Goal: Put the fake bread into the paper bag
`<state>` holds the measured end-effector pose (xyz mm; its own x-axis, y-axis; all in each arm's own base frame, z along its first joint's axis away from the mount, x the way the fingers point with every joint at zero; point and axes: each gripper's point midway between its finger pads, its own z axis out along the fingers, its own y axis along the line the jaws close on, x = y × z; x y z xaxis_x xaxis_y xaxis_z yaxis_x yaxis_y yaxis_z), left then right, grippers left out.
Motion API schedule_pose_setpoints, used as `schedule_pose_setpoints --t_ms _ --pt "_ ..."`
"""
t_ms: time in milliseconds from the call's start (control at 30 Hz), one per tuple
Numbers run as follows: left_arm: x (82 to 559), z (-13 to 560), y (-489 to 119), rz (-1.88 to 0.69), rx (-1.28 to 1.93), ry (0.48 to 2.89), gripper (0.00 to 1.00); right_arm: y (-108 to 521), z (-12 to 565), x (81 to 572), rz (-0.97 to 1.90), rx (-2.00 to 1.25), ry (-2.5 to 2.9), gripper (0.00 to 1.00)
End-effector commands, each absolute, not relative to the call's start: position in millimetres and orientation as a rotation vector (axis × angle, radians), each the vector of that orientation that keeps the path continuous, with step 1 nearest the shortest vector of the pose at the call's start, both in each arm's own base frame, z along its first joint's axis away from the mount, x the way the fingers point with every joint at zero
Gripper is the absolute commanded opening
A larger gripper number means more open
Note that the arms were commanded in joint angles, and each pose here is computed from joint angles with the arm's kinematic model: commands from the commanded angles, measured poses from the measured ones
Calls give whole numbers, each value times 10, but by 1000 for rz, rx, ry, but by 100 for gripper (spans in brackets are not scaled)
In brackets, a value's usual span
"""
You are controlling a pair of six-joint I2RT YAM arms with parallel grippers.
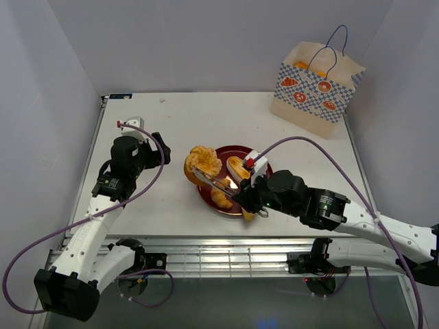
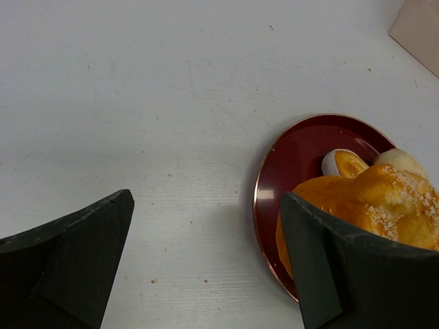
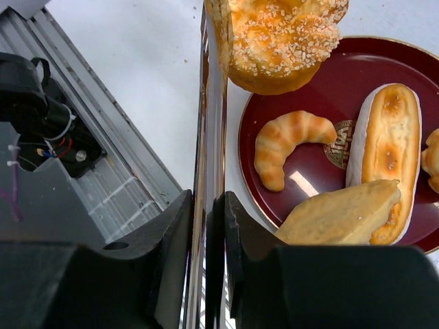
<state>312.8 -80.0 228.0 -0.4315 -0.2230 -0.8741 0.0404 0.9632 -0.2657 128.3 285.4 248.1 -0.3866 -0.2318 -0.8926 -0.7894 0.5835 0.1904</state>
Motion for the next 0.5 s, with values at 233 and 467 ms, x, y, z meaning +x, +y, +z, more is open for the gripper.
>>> schedule_pose_setpoints --t_ms 233,467 --pt "3133 2452 -797 -304 -135 1951 98 2654 3401 1652 761 -474 1693 8" --pt "3129 2474 -786 -298 -135 1942 98 2579 3600 2041 614 -427 1670 8"
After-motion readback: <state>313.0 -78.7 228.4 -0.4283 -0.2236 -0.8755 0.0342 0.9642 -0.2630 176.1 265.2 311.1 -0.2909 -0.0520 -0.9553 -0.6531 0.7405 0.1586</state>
